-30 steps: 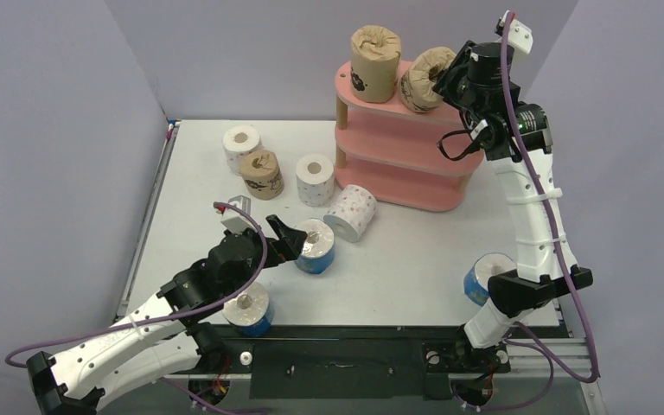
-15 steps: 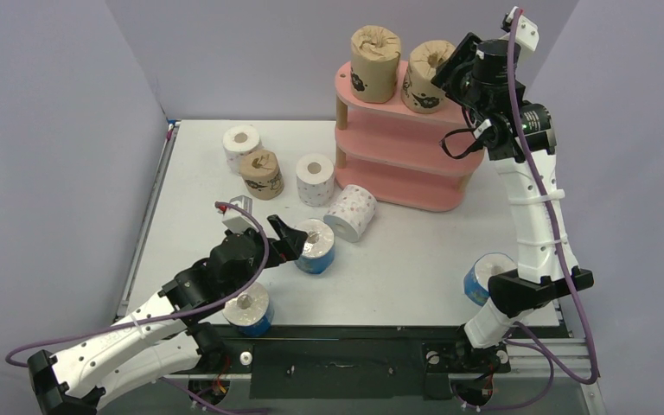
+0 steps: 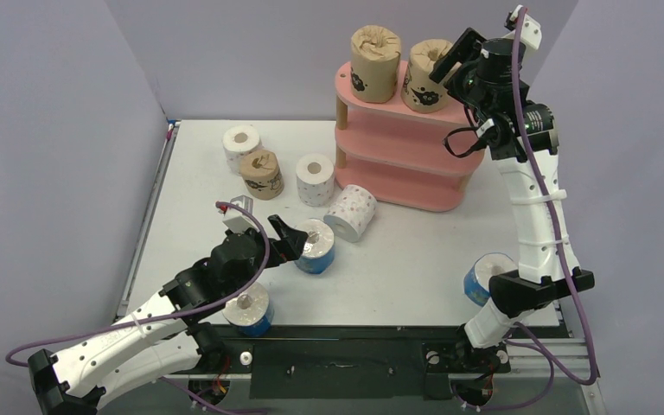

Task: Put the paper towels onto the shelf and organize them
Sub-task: Place the paper towel on the shelf, then move the paper towel to the shelf.

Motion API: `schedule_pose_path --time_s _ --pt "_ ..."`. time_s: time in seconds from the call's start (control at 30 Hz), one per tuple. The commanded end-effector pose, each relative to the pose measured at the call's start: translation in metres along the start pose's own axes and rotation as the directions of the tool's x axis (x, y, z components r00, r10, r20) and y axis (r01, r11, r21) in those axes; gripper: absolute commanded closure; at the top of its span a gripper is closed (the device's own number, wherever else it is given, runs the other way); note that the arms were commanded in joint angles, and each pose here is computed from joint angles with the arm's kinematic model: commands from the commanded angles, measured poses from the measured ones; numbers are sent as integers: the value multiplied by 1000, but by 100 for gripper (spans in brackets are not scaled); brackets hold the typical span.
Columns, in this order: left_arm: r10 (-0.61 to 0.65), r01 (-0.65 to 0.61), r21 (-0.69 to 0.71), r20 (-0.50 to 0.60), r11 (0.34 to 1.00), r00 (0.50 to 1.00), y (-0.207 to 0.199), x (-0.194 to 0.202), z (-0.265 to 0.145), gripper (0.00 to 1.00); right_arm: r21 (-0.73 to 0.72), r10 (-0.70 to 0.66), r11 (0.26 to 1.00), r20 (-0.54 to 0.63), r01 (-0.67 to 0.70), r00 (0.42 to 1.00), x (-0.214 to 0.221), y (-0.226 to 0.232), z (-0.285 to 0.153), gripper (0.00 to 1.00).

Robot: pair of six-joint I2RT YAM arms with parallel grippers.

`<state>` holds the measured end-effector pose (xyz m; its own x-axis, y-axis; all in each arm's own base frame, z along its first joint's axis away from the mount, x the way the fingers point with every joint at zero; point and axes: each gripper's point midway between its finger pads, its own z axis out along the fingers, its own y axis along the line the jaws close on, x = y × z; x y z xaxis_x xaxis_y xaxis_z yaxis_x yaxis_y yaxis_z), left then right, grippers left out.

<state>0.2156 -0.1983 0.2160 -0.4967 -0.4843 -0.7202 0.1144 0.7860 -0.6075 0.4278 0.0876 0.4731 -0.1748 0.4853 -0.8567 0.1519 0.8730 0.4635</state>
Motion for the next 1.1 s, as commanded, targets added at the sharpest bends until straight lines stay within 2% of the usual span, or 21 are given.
schedule_pose_path --time_s 0.0,0.13,0.23,0.27,0.37,0.47,0.53,0.6,0.8,1.07 --pt "-20 19 27 29 999 999 -10 -12 -2 4 -109 53 993 96 -42 994 -33 16 -24 30" --pt "-19 19 27 22 999 1000 -10 -9 -1 4 -227 77 973 160 -39 984 -48 32 -41 26" --pt "-24 24 31 20 999 999 -9 -8 -2 4 -277 70 961 198 -13 978 -45 32 -48 26" --pt "-25 25 32 18 999 1000 -9 -7 -2 4 -275 68 961 213 -7 975 -35 27 -37 26" --pt "-32 32 38 20 999 999 -8 -7 -4 4 -272 55 962 286 26 957 -39 12 -52 26" --pt "-34 33 39 18 999 999 -7 -7 -5 4 -288 53 957 275 30 960 -30 0 -51 25" --pt "-35 34 40 18 999 999 -7 -7 -6 3 -355 117 935 266 -16 957 -30 -6 -48 17" --pt "-36 35 41 19 999 999 -6 -7 -7 3 -399 143 916 249 -33 958 -26 -9 -43 16" --pt "-39 38 41 20 998 999 -4 -7 -10 4 -488 127 873 226 -1 966 -12 1 -31 16" --pt "-39 38 34 22 999 999 0 -6 -11 3 -486 80 874 202 29 976 3 -2 -14 16"
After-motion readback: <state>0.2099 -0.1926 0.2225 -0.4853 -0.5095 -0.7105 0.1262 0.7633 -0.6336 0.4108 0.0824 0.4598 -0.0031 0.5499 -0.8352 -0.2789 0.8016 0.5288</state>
